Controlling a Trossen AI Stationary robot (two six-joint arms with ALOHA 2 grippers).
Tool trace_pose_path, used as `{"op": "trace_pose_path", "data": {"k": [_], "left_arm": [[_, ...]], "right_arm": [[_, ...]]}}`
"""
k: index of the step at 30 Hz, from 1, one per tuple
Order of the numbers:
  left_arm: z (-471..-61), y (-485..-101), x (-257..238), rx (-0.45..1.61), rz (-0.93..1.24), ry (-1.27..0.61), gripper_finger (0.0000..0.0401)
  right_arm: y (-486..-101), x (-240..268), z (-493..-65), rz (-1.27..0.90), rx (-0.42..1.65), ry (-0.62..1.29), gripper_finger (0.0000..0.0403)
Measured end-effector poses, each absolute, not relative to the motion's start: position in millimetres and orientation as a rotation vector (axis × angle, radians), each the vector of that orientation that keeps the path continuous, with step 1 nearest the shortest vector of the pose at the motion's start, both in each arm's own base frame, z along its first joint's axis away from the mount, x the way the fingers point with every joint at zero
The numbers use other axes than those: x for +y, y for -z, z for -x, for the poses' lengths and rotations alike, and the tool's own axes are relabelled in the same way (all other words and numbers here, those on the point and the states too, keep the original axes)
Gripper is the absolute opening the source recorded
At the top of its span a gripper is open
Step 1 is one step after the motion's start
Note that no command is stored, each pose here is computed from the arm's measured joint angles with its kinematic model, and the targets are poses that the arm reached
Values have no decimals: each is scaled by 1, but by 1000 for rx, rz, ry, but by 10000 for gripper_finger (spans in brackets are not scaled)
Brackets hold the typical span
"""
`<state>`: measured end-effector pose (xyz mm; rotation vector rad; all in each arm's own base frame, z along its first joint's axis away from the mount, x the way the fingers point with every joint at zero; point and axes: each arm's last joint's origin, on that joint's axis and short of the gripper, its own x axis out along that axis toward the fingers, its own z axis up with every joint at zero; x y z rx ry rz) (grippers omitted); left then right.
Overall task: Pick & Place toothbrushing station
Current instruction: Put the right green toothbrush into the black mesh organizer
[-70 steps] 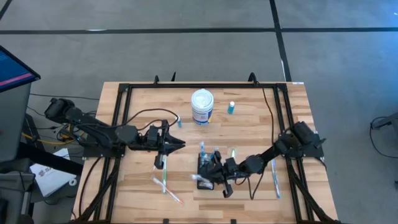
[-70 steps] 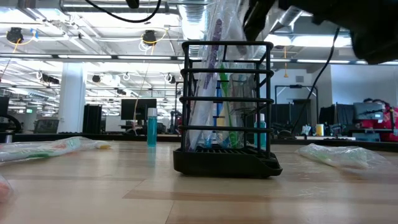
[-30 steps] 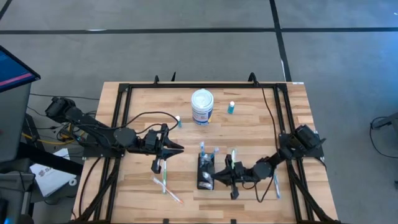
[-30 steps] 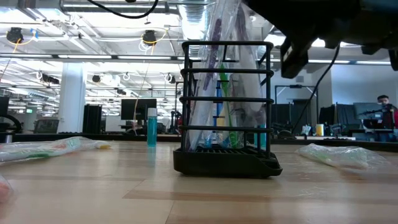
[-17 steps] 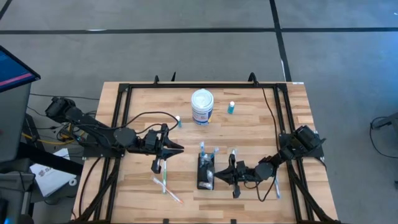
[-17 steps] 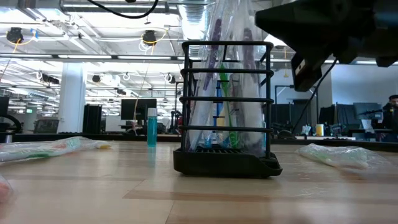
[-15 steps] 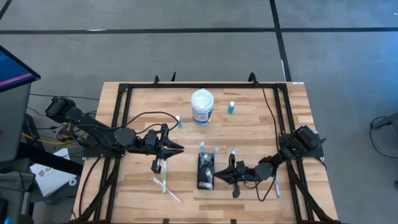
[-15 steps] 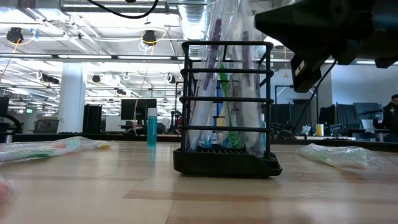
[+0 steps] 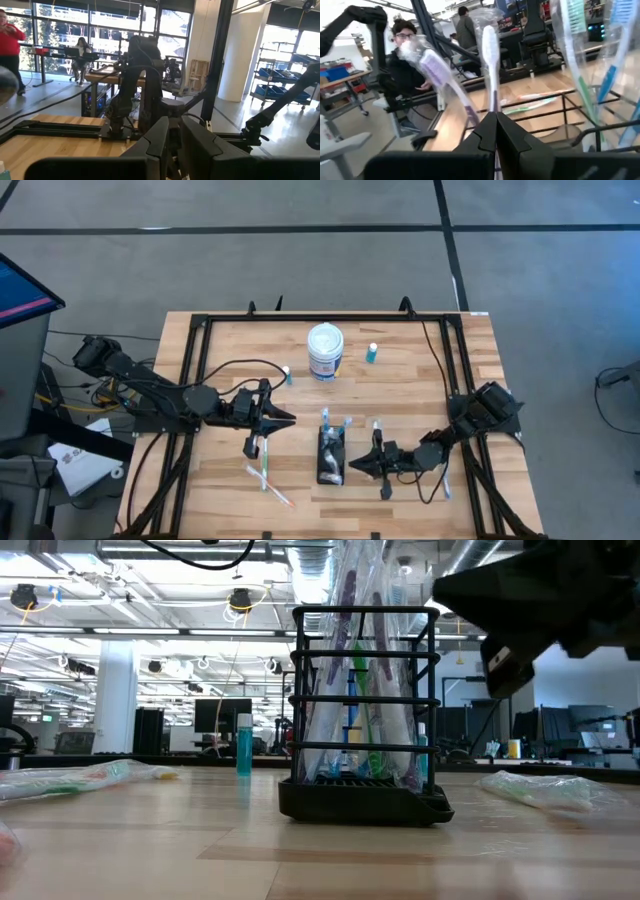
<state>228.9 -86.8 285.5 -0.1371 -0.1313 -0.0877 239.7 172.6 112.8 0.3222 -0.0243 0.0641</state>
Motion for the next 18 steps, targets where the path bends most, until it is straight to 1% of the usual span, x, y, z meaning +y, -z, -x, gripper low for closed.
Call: {"op": "trace_pose_path", "data": {"k": [7, 10, 15, 18], "left_arm": [[-229, -285, -87, -131, 137, 88, 44], [-229, -285, -87, -130, 136, 87, 44], [-229, -284, -87, -121, 133, 87, 44], [-229, -284, -87, -119, 132, 86, 44]], "right_arm": [[-128, 165, -215, -377, -22, -71, 0], [-131, 158, -208, -404, 84, -21, 0], [-134, 144, -200, -529, 320, 120, 0], [-143, 137, -192, -590, 403, 190, 0]]}}
